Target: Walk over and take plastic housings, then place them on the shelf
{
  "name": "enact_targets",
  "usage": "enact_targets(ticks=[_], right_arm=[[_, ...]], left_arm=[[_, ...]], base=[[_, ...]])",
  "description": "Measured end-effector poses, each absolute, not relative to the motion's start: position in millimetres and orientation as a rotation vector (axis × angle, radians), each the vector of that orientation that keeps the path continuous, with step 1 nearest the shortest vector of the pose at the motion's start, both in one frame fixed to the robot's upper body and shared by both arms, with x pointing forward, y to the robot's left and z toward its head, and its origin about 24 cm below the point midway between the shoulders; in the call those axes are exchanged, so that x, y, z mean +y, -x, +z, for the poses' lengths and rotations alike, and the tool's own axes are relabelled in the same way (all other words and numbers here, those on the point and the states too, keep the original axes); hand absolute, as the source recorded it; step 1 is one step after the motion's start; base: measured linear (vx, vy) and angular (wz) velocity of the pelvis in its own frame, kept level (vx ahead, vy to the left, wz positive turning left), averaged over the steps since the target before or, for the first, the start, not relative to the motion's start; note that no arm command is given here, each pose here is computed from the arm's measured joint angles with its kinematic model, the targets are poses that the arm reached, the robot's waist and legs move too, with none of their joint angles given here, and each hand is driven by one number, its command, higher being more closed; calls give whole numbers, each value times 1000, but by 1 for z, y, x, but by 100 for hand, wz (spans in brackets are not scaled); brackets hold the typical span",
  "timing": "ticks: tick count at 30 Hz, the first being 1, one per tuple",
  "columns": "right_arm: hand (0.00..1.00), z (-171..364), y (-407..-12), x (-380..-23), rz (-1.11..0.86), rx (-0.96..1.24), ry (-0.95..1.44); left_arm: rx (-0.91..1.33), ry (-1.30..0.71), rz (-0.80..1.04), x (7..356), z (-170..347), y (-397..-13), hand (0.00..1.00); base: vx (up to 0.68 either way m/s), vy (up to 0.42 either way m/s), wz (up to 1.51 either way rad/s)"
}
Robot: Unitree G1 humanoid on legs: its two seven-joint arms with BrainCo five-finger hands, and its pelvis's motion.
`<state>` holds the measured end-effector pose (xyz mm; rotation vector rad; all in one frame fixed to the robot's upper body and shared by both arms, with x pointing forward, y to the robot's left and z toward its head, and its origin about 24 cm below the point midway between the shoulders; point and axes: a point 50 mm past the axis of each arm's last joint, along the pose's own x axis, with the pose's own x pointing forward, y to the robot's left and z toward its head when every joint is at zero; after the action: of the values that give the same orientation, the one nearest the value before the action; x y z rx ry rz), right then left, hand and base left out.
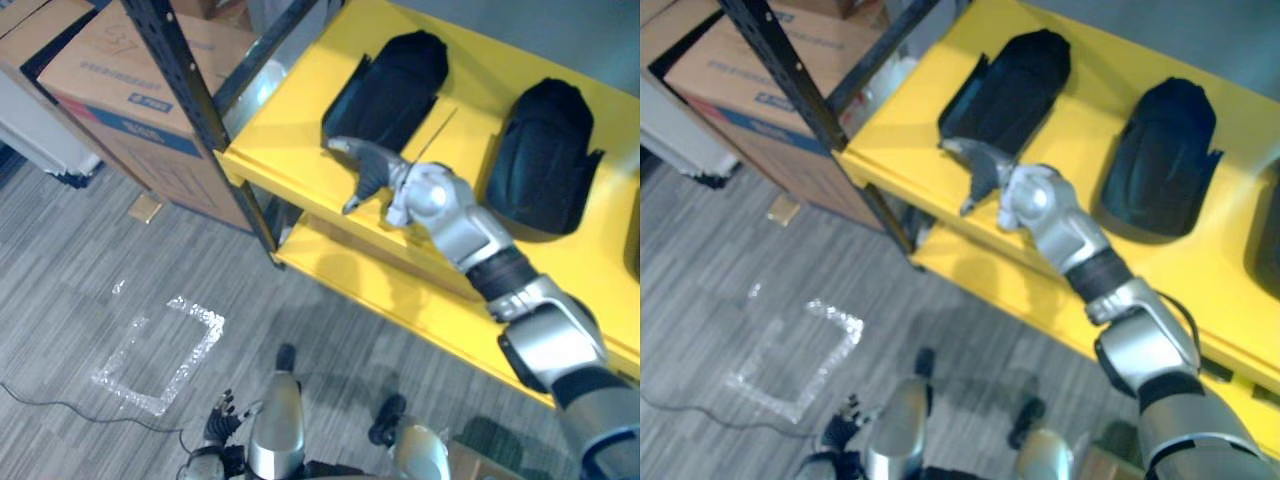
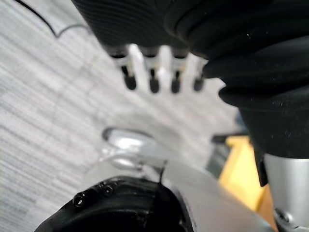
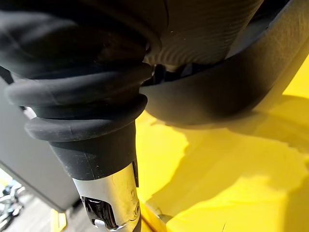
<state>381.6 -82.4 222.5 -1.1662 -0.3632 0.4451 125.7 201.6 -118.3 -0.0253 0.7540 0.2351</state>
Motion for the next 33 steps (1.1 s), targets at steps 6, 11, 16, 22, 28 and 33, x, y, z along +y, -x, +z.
enact_targets(ticks=[6, 11, 16, 22, 28, 33], right_arm=[[0, 240, -379, -89, 165, -596, 1084], [0, 289, -357, -101, -129, -945, 842], [0, 312, -334, -95, -220, -1138, 735], [0, 307, -311, -109, -280, -1140, 573], [0, 267, -299, -160, -448, -912, 396], [0, 229, -280, -193, -652, -807, 330]], left_arm=[[753, 24, 237, 202, -118, -126, 0], [750, 23, 235, 202, -118, -126, 0], [739, 13, 233, 202, -118, -125, 0], [748, -20, 220, 203, -121, -122, 0], [764, -11, 231, 201, -124, -117, 0], [763, -17, 248, 203, -125, -114, 0]], base=[[0, 0, 0], [0, 0, -4], [-18, 4, -14], [-28, 40, -20], [8, 31, -22], [17, 1, -12]])
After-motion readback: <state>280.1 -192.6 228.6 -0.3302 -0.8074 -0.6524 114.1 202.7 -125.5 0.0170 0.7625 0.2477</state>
